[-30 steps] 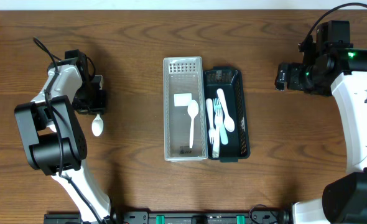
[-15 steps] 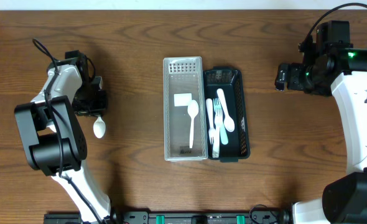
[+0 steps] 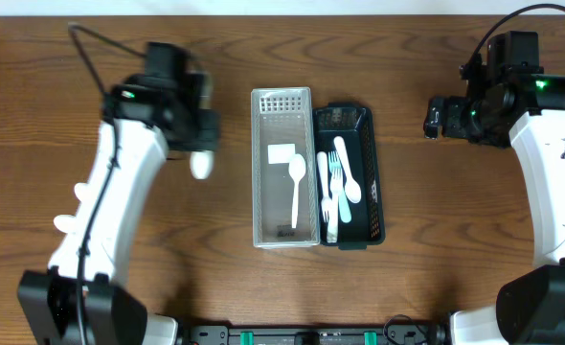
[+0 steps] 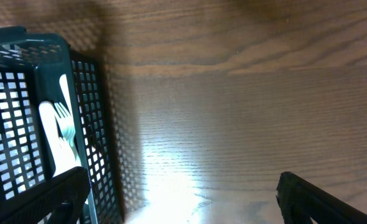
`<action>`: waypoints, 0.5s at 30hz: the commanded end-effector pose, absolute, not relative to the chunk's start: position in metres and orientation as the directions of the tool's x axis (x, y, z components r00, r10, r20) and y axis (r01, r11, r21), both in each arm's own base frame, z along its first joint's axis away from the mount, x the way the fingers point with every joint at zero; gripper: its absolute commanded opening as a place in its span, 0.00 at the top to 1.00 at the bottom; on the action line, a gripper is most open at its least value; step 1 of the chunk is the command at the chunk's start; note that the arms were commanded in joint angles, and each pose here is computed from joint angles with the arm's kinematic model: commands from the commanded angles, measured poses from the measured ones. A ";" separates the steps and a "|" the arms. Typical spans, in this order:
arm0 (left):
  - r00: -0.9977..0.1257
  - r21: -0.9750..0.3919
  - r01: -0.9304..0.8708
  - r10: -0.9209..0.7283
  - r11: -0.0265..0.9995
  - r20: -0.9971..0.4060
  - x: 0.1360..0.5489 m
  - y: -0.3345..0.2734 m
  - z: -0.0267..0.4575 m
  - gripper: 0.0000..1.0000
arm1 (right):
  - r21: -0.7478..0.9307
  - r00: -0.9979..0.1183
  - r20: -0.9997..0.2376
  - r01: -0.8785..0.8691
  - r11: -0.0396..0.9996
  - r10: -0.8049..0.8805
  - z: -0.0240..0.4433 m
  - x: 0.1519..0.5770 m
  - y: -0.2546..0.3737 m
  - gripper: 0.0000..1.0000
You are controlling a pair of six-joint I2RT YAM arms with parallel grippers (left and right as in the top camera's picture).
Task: Pack container
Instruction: 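Carry the spoon into the clear basket and open left gripper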
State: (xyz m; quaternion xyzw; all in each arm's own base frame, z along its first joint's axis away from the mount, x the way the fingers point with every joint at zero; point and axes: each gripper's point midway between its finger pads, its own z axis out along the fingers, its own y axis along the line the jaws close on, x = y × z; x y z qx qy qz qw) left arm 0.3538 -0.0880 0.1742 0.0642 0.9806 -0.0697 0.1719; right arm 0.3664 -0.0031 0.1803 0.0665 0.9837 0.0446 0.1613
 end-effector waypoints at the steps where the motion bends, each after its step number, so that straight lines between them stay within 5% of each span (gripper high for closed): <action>1: -0.937 -0.163 0.166 0.104 0.973 -0.333 0.343 -0.131 0.173 0.94 | 0.100 -0.942 -0.302 0.123 0.987 0.147 0.176 0.366 -0.009 0.01; 12: -0.954 -0.193 0.199 0.144 0.961 -0.264 0.333 -0.199 0.134 0.94 | 0.100 -0.943 -0.299 0.123 0.987 0.147 0.176 0.365 -0.009 0.01; 15: -0.964 -0.180 0.194 0.153 0.964 -0.216 0.332 -0.201 0.115 0.78 | 0.100 -0.943 -0.299 0.123 0.987 0.147 0.176 0.365 -0.009 0.01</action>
